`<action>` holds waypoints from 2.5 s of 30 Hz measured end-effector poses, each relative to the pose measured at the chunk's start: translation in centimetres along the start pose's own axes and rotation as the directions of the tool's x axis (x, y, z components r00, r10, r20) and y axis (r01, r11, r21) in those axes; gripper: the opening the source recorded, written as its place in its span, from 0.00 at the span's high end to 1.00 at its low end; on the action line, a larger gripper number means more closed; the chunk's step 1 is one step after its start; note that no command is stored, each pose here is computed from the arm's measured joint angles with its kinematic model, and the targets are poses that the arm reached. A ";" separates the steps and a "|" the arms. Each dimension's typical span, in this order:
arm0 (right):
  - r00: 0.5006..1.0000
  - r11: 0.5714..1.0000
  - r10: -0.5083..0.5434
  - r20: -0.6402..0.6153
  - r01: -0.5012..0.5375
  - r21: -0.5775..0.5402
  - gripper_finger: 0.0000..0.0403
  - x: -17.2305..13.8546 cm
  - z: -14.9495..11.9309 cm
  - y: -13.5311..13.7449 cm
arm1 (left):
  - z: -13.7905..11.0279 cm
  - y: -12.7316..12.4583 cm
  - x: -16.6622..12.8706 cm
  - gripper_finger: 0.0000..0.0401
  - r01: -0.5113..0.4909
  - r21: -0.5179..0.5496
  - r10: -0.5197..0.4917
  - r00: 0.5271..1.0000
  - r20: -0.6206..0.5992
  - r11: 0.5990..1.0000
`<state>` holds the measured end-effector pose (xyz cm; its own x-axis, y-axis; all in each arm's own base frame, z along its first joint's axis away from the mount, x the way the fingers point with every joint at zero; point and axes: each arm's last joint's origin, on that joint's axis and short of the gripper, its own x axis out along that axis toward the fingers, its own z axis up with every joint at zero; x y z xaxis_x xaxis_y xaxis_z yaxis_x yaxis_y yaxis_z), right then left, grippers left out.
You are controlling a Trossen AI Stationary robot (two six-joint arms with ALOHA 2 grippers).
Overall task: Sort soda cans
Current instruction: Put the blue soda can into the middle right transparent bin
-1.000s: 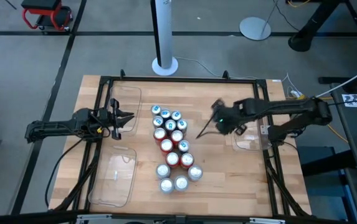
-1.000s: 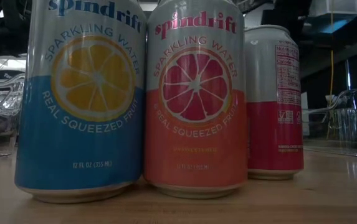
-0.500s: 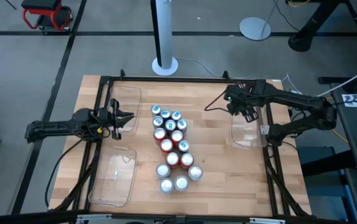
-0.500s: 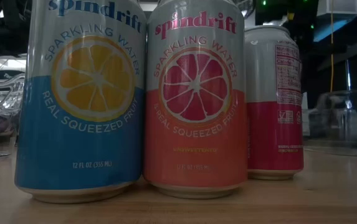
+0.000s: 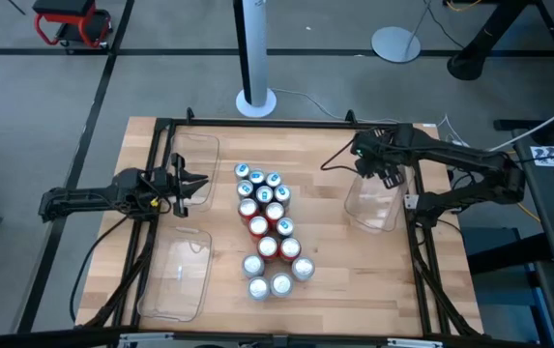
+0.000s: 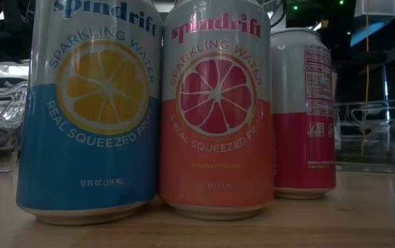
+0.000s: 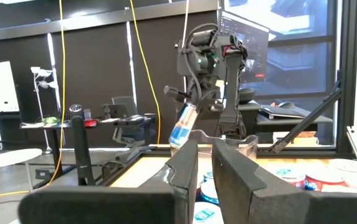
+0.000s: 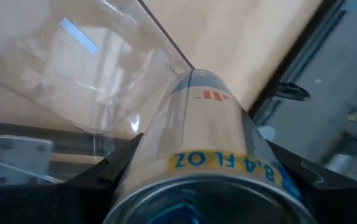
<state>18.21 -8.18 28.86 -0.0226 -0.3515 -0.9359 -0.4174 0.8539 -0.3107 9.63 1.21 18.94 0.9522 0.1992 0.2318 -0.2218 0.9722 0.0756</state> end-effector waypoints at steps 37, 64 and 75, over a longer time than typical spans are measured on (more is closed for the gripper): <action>0.975 0.979 0.038 0.217 0.007 -0.205 0.41 6.9 3.9 0.3 | 0.0 0.0 0.0 0.90 0.000 0.026 0.000 1.000 0.003 1.000; 0.944 0.982 0.157 0.291 -0.181 0.058 0.40 9.0 3.3 -4.3 | 0.0 0.0 0.0 0.90 -0.001 0.009 0.001 1.000 0.003 1.000; 0.949 0.986 0.127 0.289 -0.153 0.068 0.23 9.2 3.5 -4.6 | 0.0 0.0 0.0 0.90 0.000 0.008 0.000 1.000 0.001 1.000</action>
<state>23.10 -13.97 21.03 0.1880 -0.1144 -0.9755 -0.3460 0.9218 -0.1748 9.63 1.21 18.94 0.9520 0.1991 0.2323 -0.2234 0.9712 0.0832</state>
